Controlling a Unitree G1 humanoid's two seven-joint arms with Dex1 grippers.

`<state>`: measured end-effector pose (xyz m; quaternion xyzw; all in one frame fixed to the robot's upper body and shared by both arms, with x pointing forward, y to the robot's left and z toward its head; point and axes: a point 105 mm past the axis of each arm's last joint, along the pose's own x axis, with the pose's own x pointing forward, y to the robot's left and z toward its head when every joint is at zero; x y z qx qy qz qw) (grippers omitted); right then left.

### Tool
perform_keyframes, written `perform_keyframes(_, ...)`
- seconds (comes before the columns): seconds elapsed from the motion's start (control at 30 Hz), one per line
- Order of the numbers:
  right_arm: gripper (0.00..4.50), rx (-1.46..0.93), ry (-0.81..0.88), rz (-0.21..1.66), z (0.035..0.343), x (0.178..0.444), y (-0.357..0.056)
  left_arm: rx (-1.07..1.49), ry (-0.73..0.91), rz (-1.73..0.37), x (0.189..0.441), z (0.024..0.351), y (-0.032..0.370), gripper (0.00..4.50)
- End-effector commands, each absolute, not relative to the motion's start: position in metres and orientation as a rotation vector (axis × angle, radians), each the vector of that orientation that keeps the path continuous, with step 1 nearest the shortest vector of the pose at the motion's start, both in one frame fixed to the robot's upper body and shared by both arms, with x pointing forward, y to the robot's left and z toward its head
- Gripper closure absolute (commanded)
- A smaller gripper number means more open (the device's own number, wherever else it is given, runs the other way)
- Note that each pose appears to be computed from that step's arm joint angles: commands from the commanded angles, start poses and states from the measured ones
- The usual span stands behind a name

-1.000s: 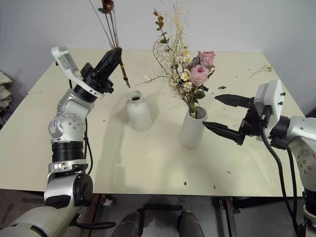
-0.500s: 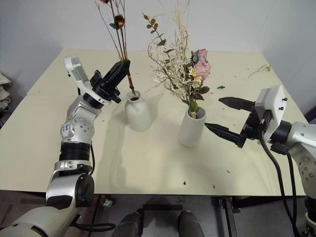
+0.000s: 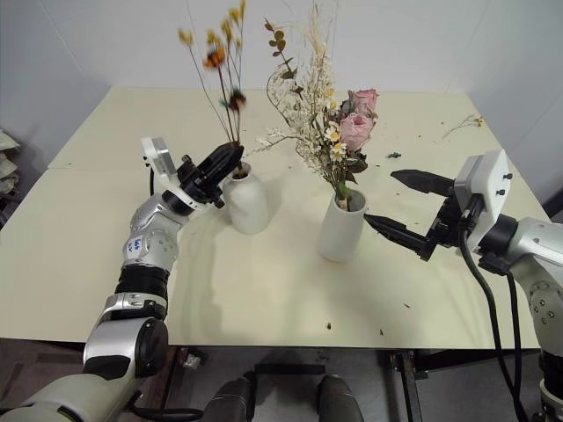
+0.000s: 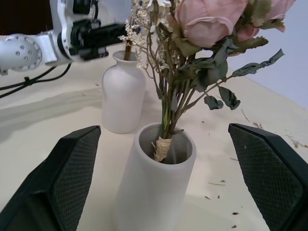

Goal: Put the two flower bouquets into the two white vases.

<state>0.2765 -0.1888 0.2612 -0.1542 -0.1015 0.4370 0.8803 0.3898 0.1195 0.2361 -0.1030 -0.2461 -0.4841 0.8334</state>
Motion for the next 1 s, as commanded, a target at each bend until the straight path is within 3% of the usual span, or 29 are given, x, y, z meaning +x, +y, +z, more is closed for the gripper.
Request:
perform_keyframes(0.03,0.0,-0.342,-0.273,0.915,0.273,0.271,-0.185,-0.133,-0.583,-1.042,0.38,0.255,0.127,2.25)
perform_keyframes(0.27,0.0,-0.344,-0.268,0.901,0.271,0.269,-0.19,0.111,-0.457,-1.031,0.36,0.257,0.174,0.19)
perform_keyframes(0.3,0.0,-0.348,-0.264,0.9,0.271,0.268,-0.191,0.165,-0.419,-1.035,0.356,0.254,0.183,0.07)
perform_keyframes(0.43,0.0,-0.367,-0.245,0.946,0.268,0.26,-0.194,0.285,-0.331,-1.016,0.342,0.253,0.216,0.07)
perform_keyframes(0.67,0.0,-0.453,-0.215,0.994,0.263,0.264,-0.203,0.351,-0.169,-1.145,0.304,0.248,0.221,0.07)
perform_keyframes(1.0,0.0,-0.476,-0.206,1.094,0.273,0.277,-0.203,0.368,-0.215,-1.088,0.296,0.251,0.219,0.07)
